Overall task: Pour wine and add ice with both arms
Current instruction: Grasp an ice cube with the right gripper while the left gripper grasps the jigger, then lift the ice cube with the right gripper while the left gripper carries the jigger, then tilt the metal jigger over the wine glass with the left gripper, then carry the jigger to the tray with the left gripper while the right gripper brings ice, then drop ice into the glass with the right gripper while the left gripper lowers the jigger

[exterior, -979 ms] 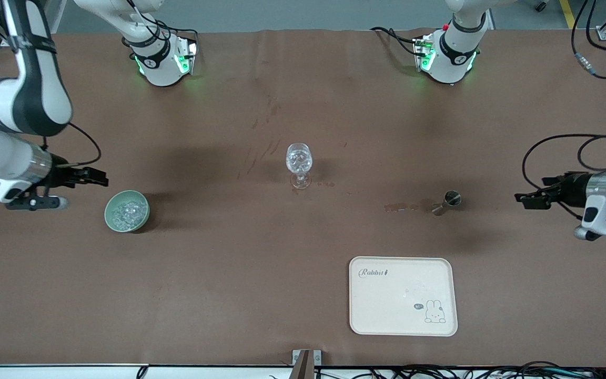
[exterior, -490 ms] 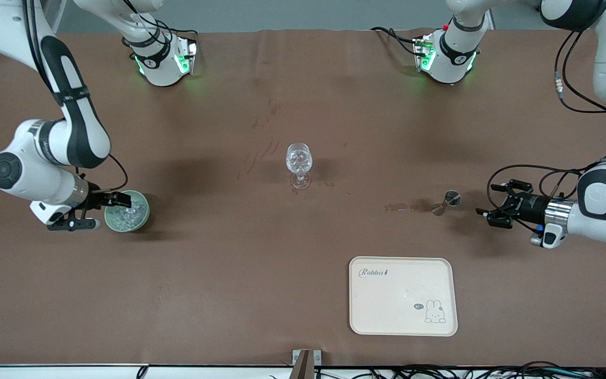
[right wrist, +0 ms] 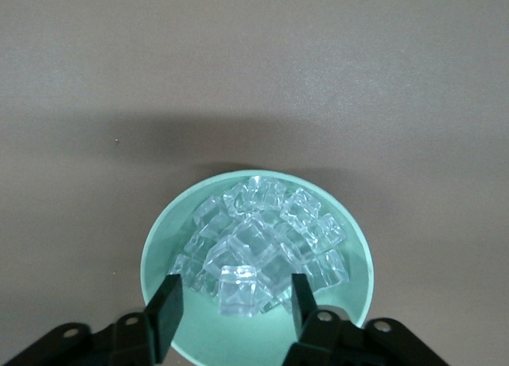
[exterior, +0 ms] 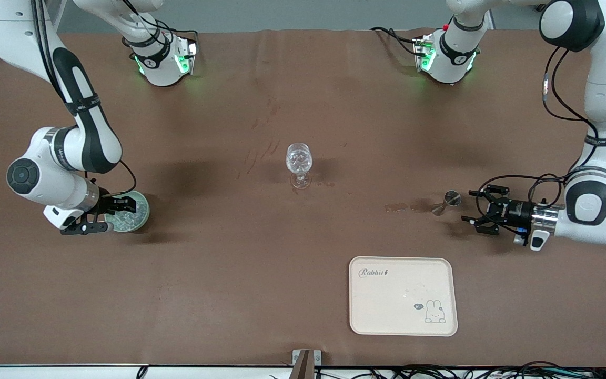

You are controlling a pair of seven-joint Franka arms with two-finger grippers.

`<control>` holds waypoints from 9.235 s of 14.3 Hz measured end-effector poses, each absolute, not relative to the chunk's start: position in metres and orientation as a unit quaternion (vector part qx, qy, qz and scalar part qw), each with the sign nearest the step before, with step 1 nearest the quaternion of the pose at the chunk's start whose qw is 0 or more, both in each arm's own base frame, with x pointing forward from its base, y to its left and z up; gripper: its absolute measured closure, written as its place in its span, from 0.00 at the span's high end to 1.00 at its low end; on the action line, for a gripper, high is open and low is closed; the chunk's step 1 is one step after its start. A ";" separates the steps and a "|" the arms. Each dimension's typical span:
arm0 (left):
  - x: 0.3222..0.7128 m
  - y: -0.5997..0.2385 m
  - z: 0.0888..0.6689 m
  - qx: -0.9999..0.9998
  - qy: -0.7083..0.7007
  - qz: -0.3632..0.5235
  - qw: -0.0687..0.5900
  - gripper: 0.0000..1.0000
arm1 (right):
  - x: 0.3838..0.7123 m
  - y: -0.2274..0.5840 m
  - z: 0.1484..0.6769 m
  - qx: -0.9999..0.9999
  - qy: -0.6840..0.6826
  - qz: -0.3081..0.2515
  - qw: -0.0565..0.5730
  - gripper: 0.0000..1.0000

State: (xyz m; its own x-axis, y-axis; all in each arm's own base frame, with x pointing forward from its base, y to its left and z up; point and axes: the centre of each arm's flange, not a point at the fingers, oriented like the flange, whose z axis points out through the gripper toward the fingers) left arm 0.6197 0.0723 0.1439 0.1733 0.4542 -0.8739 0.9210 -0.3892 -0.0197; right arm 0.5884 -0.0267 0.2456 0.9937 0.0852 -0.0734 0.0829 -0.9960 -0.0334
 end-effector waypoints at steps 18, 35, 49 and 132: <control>0.609 0.043 0.108 0.678 0.469 -0.467 0.319 0.60 | 0.580 -0.028 0.218 -0.998 -0.045 0.050 0.014 0.45; 0.611 0.019 0.112 0.668 0.450 -0.488 0.337 0.21 | 0.583 -0.030 0.220 -0.998 -0.044 0.036 0.012 0.26; 0.642 -0.172 0.236 0.666 0.470 -0.513 0.270 0.21 | 0.608 -0.063 0.401 -0.999 0.040 -0.005 0.021 0.26; 0.759 -0.061 0.139 0.420 0.744 -0.305 0.421 0.21 | 0.480 0.479 0.408 -0.971 0.229 0.067 0.029 0.26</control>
